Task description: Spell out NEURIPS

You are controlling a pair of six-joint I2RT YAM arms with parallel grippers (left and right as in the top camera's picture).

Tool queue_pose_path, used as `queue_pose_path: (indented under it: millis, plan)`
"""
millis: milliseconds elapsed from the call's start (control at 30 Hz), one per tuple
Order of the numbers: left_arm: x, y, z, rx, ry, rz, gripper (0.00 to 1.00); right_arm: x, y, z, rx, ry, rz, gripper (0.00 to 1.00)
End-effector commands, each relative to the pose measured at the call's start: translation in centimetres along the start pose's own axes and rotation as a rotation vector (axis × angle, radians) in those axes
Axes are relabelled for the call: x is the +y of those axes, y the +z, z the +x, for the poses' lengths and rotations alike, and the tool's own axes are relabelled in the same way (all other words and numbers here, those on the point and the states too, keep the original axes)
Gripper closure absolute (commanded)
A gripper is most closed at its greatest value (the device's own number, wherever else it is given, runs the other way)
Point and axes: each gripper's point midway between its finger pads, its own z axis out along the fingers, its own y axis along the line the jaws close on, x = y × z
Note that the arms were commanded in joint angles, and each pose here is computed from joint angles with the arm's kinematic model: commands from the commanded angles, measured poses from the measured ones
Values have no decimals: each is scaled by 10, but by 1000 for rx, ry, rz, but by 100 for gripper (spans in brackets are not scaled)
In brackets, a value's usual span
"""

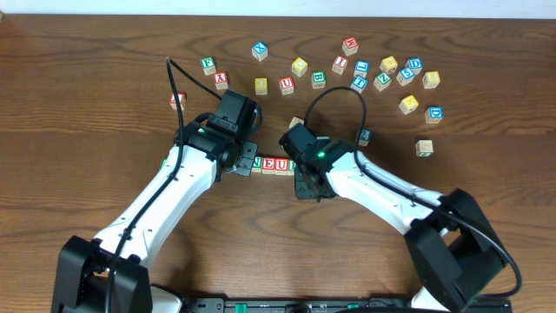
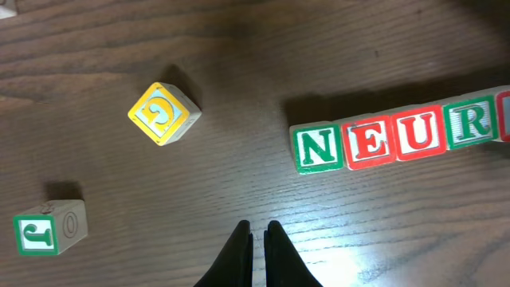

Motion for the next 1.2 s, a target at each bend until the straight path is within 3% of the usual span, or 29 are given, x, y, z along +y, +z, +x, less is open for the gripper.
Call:
queue_pose_path:
  millis: [0,1167]
  plan:
    - [4,0,1,-4,5,-17,93,0,3,4,7,9,7,99]
    - [4,0,0,-8,5,-17,92,-13,2,-10,-74,23,87,99]
